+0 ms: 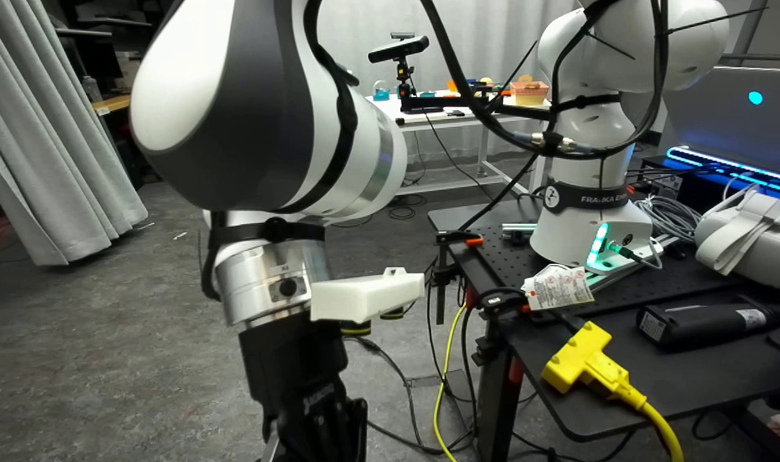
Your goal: Close the open drawer on the right
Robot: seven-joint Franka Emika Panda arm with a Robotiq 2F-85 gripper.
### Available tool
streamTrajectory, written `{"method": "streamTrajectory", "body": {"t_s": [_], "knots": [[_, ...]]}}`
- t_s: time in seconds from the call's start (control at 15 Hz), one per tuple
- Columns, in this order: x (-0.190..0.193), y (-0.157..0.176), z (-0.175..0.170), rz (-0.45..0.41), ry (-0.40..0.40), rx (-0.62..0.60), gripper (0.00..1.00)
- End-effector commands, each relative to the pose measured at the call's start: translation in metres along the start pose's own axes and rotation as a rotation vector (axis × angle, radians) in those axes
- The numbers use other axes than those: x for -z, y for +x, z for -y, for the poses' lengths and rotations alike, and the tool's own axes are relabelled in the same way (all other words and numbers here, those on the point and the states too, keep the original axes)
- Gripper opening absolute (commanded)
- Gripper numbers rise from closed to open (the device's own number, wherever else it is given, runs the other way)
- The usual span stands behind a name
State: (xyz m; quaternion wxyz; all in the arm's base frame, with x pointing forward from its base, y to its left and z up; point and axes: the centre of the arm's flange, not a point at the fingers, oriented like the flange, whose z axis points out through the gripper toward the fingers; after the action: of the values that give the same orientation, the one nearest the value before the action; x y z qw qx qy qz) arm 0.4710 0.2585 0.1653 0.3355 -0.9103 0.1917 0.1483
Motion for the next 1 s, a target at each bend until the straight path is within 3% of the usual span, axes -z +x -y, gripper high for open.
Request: {"method": "streamTrajectory", "body": {"t_s": [0.0,0.4,0.67,0.93], "knots": [[-0.028,-0.015,0.017,0.066,0.064,0.012,0.0],[-0.038,-0.022,0.027,0.091,0.087,0.009,0.0],[-0.007,-0.017,0.021,0.08,-0.022,0.125,0.0],[0.049,-0.004,0.02,0.057,-0.173,0.286,0.0]]}}
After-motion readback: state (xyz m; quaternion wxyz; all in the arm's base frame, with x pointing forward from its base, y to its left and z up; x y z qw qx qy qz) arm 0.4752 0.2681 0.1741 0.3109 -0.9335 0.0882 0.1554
